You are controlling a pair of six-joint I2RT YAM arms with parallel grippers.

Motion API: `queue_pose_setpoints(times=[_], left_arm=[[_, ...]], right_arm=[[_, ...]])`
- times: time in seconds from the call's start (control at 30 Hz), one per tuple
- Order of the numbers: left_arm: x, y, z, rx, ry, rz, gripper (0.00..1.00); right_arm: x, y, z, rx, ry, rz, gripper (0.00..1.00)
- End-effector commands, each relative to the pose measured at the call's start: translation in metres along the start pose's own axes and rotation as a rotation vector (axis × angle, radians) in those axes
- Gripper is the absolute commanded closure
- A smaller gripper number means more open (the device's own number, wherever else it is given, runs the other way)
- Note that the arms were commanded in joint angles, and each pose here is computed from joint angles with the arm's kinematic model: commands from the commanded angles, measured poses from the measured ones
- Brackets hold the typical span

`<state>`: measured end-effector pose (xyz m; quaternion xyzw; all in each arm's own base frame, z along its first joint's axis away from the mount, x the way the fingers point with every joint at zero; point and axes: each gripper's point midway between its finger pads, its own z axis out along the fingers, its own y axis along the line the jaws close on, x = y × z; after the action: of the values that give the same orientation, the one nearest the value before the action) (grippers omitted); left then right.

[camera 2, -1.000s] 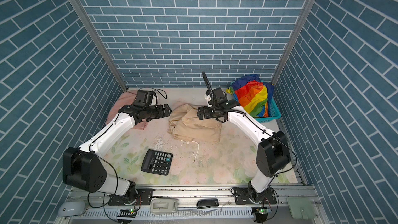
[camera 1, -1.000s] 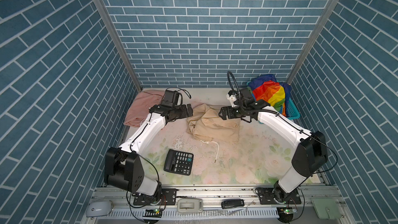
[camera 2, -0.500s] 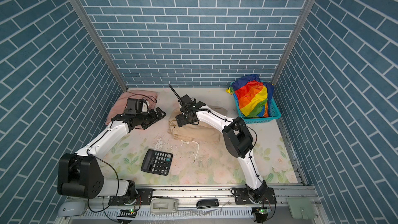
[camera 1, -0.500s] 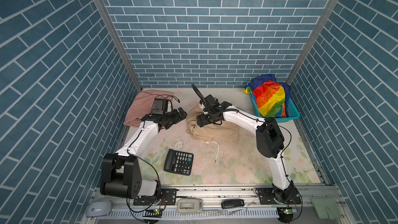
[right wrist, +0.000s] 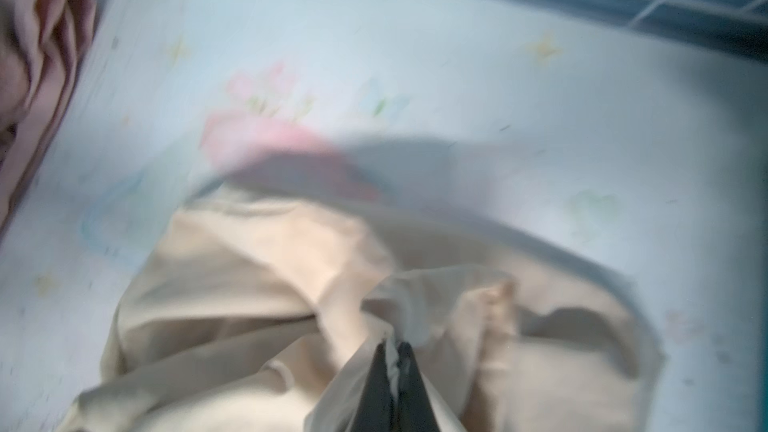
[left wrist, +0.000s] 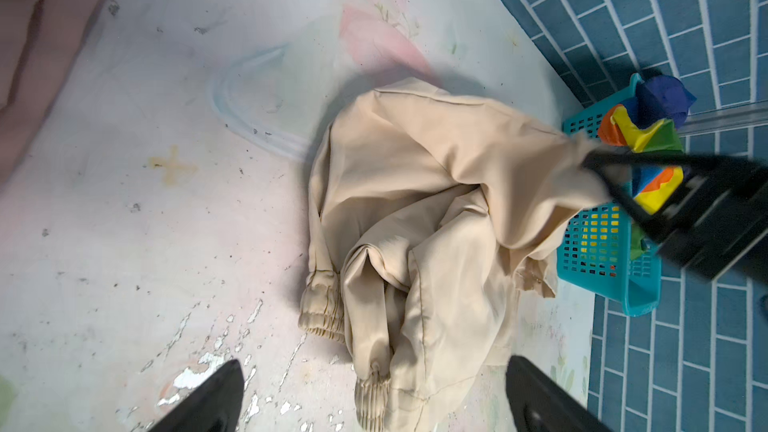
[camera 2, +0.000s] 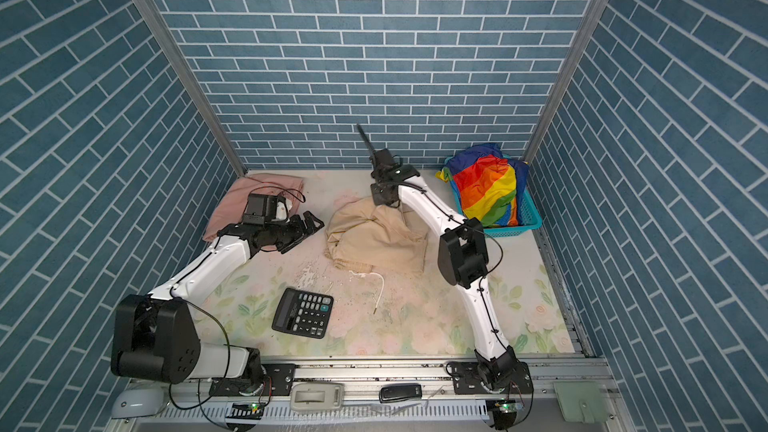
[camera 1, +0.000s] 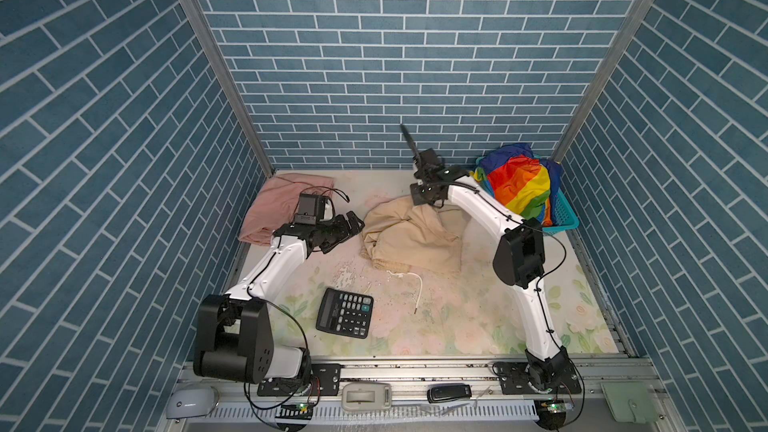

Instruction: Fold and stack the shorts

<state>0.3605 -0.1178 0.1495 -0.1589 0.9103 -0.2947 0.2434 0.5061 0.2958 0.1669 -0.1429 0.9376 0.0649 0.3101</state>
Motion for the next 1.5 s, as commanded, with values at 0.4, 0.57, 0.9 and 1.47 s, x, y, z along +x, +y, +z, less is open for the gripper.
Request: queue_pose_setpoints(times=[0.4, 0.57, 0.9, 1.47], left_arm=[[0.002, -0.006, 0.010, 0.062, 0.051, -0.038, 0.00], [-0.014, 0.010, -0.001, 0.077, 0.016, -0.119, 0.00], [-0.024, 0.045, -0.021, 0.093, -0.024, -0.220, 0.01], [-0.017, 0.062, -0.023, 0.097, -0.025, -0.259, 0.00]], right_arm=[[0.055, 0.051, -0.082, -0.153, 0.002, -0.198, 0.01], [0.105, 0.134, -0.088, -0.336, 0.009, -0.259, 0.01], [0.163, 0.202, -0.069, -0.226, 0.074, -0.482, 0.01], [0.166, 0.166, -0.028, 0.118, 0.110, -0.554, 0.74]])
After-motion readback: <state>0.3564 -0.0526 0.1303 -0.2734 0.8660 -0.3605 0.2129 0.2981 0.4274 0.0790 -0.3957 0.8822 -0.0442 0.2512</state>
